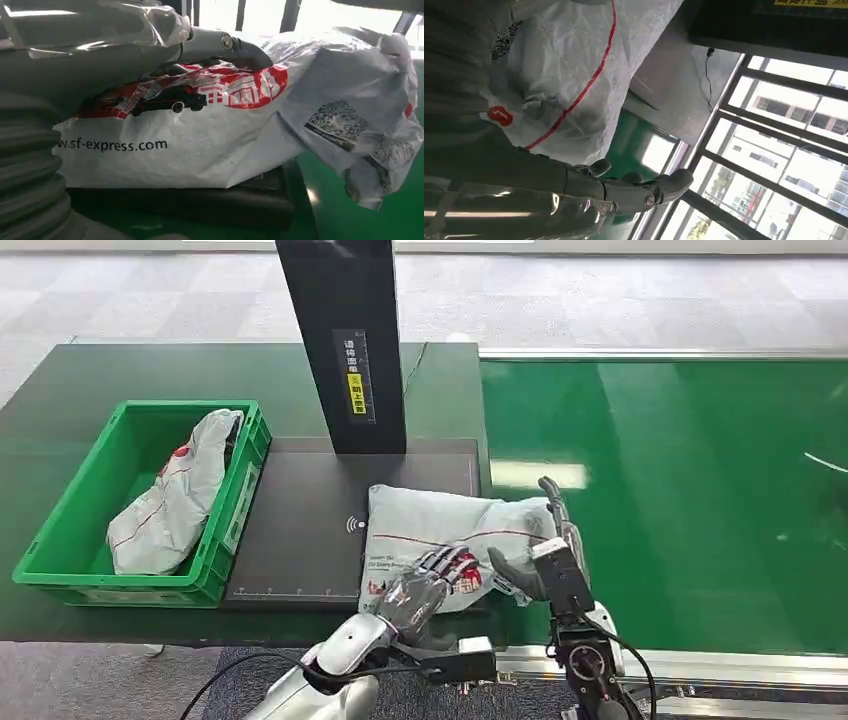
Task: Moved the parcel from conveyor to table for the left to box.
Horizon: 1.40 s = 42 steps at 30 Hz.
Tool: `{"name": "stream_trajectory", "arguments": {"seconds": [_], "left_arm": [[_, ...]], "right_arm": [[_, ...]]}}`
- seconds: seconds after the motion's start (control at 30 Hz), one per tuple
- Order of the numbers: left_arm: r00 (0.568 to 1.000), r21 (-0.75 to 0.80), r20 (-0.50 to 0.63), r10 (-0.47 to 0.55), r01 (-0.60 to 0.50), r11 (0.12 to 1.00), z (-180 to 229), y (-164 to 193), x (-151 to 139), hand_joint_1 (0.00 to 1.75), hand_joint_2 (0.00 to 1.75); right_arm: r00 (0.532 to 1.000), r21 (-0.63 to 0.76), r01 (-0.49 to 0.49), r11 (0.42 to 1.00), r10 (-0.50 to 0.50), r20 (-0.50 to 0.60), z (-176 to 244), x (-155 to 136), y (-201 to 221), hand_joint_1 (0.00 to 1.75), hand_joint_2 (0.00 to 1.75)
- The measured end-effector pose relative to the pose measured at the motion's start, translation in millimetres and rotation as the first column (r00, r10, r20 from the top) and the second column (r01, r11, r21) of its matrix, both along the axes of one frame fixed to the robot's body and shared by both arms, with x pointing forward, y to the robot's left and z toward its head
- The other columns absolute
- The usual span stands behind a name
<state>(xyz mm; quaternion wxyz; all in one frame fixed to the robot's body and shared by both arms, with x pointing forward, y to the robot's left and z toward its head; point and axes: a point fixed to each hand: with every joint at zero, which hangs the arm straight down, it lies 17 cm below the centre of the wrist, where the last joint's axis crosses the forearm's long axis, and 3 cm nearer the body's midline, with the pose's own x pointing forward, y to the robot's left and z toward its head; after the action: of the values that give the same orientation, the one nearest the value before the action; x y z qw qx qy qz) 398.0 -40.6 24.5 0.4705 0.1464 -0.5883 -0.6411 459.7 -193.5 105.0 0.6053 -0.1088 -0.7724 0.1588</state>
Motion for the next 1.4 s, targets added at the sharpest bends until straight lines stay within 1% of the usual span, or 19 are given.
{"name": "stream_trajectory", "arguments": {"seconds": [0.07, 0.43, 0.7, 0.83, 0.97, 1.03, 1.1, 1.2, 1.27, 1.33, 1.4], "left_arm": [[1.0, 0.014, -0.009, -0.005, 0.005, 1.0, -3.7, -0.6, -0.7, 1.75, 1.75], [0.999, 0.008, 0.008, -0.034, 0.034, 0.999, 5.9, -9.5, 4.9, 1.75, 1.75], [0.999, -0.009, 0.022, -0.03, 0.03, 1.0, 7.6, -9.5, 5.8, 1.75, 1.75], [0.999, -0.051, 0.045, -0.003, 0.005, 0.999, 14.7, -6.9, 11.2, 1.75, 1.75], [0.991, -0.151, 0.114, 0.073, -0.055, 0.987, 35.5, 1.4, 25.1, 1.75, 1.75], [0.976, -0.242, 0.167, 0.138, -0.095, 0.966, 55.0, 11.2, 34.7, 1.75, 1.75], [0.965, -0.313, 0.19, 0.183, -0.117, 0.943, 69.0, 19.9, 40.6, 1.75, 1.75], [0.936, -0.419, 0.233, 0.263, -0.148, 0.896, 93.5, 35.8, 47.8, 1.75, 1.75], [0.898, -0.503, 0.277, 0.343, -0.168, 0.848, 116.6, 53.6, 53.7, 1.75, 1.75], [0.854, -0.585, 0.318, 0.412, -0.166, 0.794, 141.1, 73.2, 57.2, 1.75, 1.75], [0.828, -0.628, 0.362, 0.428, -0.122, 0.768, 161.1, 83.3, 55.5, 1.75, 1.75]], "right_arm": [[1.0, 0.004, 0.005, 1.0, -0.005, -0.005, -1.7, -0.9, -1.5, 0.0, 1.75], [1.0, 0.01, 0.014, 1.0, -0.014, -0.02, -8.1, -7.6, -7.7, 0.0, 1.75], [0.999, 0.011, 0.028, 1.0, -0.028, -0.026, -12.5, -15.2, -13.9, 0.0, 1.75], [0.999, 0.013, 0.037, 0.999, -0.036, -0.028, -13.8, -19.1, -17.2, 0.0, 1.75], [0.999, 0.017, 0.046, 0.999, -0.045, -0.027, -14.1, -24.0, -20.7, 0.0, 1.75], [0.998, 0.02, 0.054, 0.998, -0.054, -0.026, -13.9, -27.7, -23.7, 0.0, 1.75], [0.998, 0.022, 0.059, 0.998, -0.059, -0.024, -13.2, -30.0, -25.7, 0.0, 1.75], [0.997, 0.025, 0.068, 0.997, -0.067, -0.023, -12.5, -32.2, -28.3, 0.0, 1.75], [0.997, 0.032, 0.074, 0.997, -0.073, -0.022, -11.8, -33.2, -30.1, 0.0, 1.75], [0.997, 0.037, 0.081, 0.996, -0.08, -0.023, -12.1, -33.5, -31.5, 0.0, 1.75], [0.996, 0.043, 0.088, 0.995, -0.087, -0.021, -11.2, -33.0, -32.9, 0.0, 1.75]]}}
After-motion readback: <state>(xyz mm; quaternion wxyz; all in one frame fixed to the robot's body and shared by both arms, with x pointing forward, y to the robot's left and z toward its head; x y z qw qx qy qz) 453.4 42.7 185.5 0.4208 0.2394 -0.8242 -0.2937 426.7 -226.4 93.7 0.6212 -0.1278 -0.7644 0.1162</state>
